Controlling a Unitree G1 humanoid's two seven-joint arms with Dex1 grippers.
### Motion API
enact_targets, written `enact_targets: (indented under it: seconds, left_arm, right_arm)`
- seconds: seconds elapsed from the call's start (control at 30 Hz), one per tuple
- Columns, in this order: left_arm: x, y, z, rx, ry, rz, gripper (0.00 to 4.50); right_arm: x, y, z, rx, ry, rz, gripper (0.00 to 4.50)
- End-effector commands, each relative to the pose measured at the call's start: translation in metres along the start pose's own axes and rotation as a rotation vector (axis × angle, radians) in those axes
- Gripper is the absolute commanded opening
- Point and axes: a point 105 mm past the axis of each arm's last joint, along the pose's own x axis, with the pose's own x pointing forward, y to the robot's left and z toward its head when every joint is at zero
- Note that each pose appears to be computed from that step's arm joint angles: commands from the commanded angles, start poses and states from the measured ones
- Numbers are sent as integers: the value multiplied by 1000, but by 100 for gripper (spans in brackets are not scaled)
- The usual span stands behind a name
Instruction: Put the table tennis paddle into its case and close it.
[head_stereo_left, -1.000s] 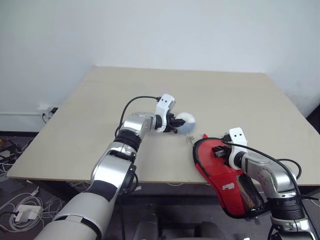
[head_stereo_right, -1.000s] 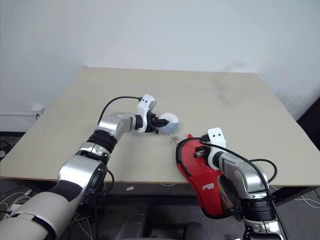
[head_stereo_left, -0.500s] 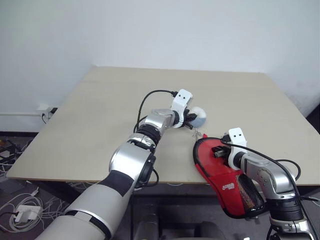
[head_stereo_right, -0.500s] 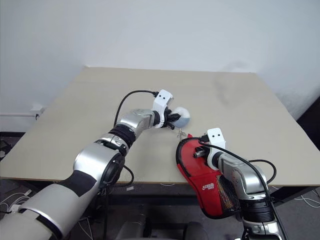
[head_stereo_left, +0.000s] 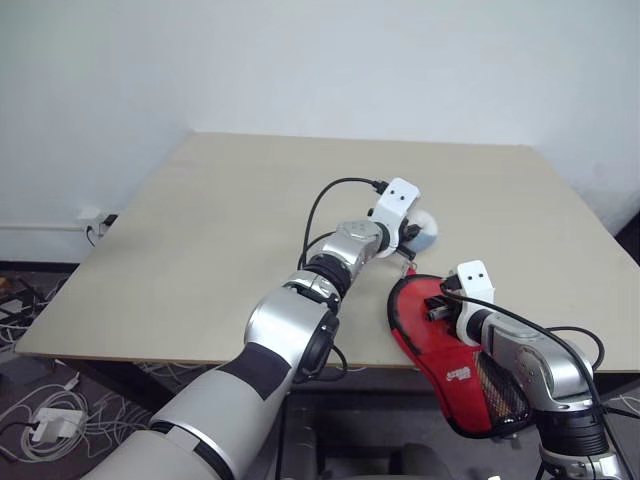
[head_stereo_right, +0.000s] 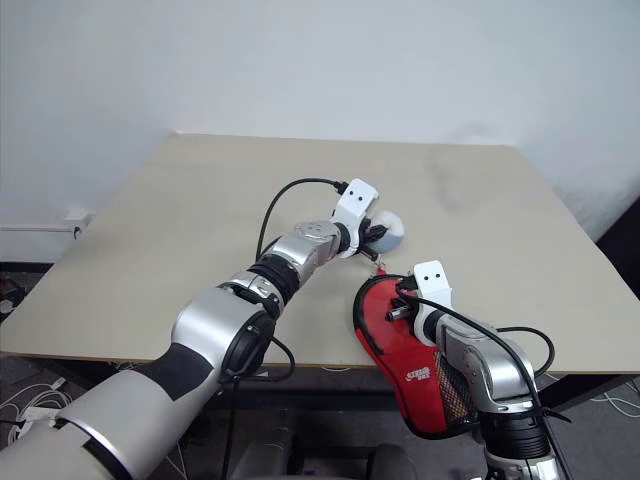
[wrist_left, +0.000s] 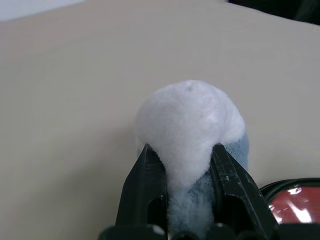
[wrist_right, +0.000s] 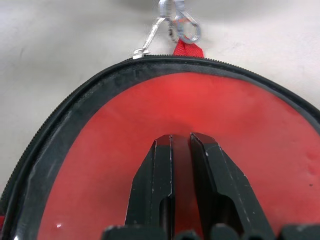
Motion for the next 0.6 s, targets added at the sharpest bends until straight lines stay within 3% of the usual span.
enact_targets:
  seconds: [0.03,0.33,0.6]
  left_arm:
    - [3,-19,46,95,-132,-34,80]
    - [10,-42,42,133,-188,-72,80]
    - [9,-56,18,119,-143,-220,80]
  right_arm:
    - [6,10,-40,39,156,37,61]
    - [8,13,-38,26,149,48,61]
    - [8,15,-34,10,127,61,61]
